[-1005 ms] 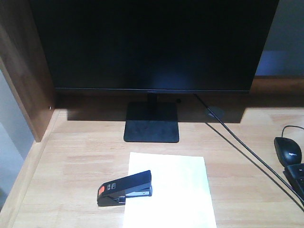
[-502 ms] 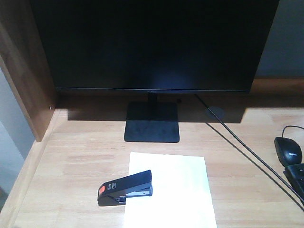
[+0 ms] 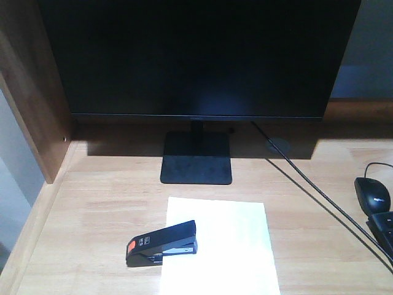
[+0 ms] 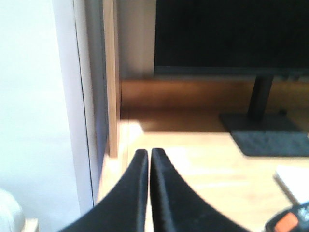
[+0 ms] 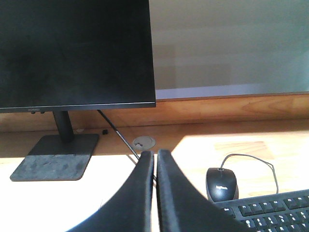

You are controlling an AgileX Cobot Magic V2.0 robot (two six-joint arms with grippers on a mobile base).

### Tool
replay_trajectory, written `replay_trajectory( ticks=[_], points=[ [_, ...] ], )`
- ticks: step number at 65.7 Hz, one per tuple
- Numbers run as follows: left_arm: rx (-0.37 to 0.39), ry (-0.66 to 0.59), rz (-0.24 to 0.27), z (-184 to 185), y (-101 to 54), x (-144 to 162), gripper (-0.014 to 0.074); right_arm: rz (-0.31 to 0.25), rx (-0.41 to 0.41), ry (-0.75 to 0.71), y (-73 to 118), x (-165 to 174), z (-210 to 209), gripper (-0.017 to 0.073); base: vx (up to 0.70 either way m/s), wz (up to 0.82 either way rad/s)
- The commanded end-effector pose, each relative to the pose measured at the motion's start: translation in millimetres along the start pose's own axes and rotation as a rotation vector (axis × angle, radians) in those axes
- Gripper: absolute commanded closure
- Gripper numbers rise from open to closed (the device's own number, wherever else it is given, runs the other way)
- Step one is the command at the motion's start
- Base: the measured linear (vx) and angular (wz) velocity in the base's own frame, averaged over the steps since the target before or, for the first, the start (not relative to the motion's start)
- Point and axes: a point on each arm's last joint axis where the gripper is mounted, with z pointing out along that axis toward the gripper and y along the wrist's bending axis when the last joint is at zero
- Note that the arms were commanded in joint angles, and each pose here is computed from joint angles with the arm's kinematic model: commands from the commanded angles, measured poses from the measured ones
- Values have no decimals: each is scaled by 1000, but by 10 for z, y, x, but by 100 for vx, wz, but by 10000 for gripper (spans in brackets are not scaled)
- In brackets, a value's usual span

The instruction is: Grab stapler and paper to desk for stapling

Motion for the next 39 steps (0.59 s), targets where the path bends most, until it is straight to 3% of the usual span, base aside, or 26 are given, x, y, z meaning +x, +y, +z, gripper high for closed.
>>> replay_trajectory(
  ticks=[1,39],
  points=[
    [-4,-126,0,-8,6,-74,600,-20,-7,-81,10,-135,-22,566,0,0],
    [-6,-134,13,-9,7,-81,600,-20,-7,-81,10,-135,-22,566,0,0]
  ],
)
